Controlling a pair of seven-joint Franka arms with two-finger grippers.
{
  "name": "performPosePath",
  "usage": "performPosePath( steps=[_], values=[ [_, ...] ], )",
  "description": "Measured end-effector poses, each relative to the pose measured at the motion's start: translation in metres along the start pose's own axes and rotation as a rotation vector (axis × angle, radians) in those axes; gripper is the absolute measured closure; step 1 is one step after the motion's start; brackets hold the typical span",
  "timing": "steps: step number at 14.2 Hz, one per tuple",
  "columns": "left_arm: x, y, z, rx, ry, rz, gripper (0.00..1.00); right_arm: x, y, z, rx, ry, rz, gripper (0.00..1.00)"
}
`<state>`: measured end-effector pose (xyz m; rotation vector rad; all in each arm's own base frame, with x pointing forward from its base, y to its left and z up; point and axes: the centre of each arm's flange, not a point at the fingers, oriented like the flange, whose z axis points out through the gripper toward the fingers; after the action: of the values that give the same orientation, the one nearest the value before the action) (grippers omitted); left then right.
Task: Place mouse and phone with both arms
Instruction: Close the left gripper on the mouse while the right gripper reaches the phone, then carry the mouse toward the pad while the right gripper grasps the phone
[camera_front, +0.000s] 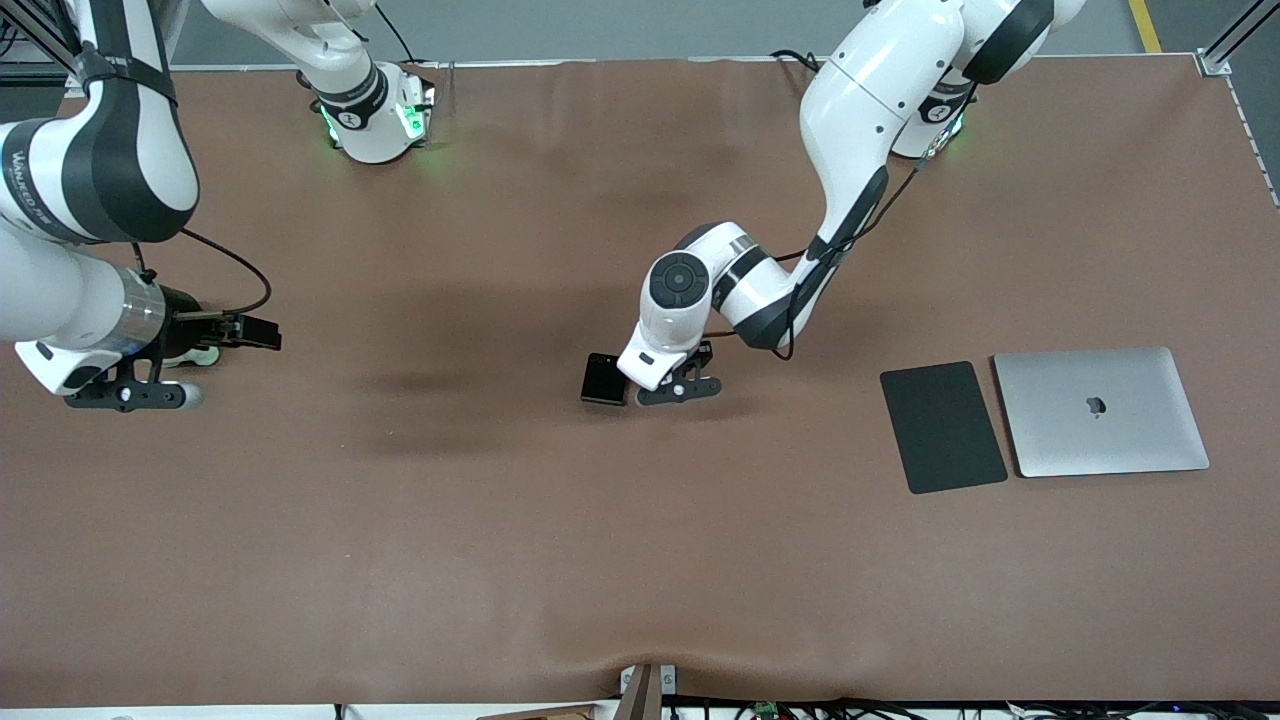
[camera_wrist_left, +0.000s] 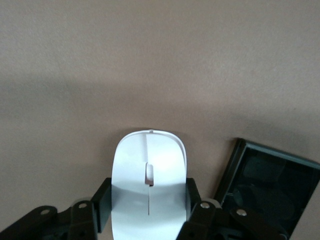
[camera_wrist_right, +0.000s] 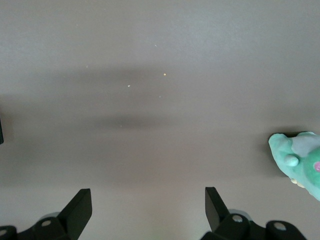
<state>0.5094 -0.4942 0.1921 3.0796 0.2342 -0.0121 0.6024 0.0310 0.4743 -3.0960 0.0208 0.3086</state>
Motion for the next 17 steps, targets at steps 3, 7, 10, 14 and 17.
performPosePath(
  steps=[3,7,10,14,17],
  values=[
    [0.015,-0.006,-0.022,0.001,0.019,-0.016,0.38,0.002,-0.027,0.005,-0.005,0.010,-0.043,0.00],
    [0.053,-0.038,-0.072,0.024,0.038,-0.012,0.37,0.012,-0.098,0.029,-0.017,0.056,-0.110,0.00],
    [0.088,-0.074,-0.110,0.030,0.055,-0.002,0.37,0.009,-0.179,0.064,-0.033,0.065,-0.084,0.00],
    [0.120,-0.118,-0.132,0.046,0.058,0.027,0.38,0.004,-0.286,0.132,-0.017,0.146,-0.019,0.00],
    [0.142,-0.160,-0.141,0.062,0.051,0.069,0.38,-0.010,-0.360,0.205,0.013,0.208,0.027,0.00]
  ],
)
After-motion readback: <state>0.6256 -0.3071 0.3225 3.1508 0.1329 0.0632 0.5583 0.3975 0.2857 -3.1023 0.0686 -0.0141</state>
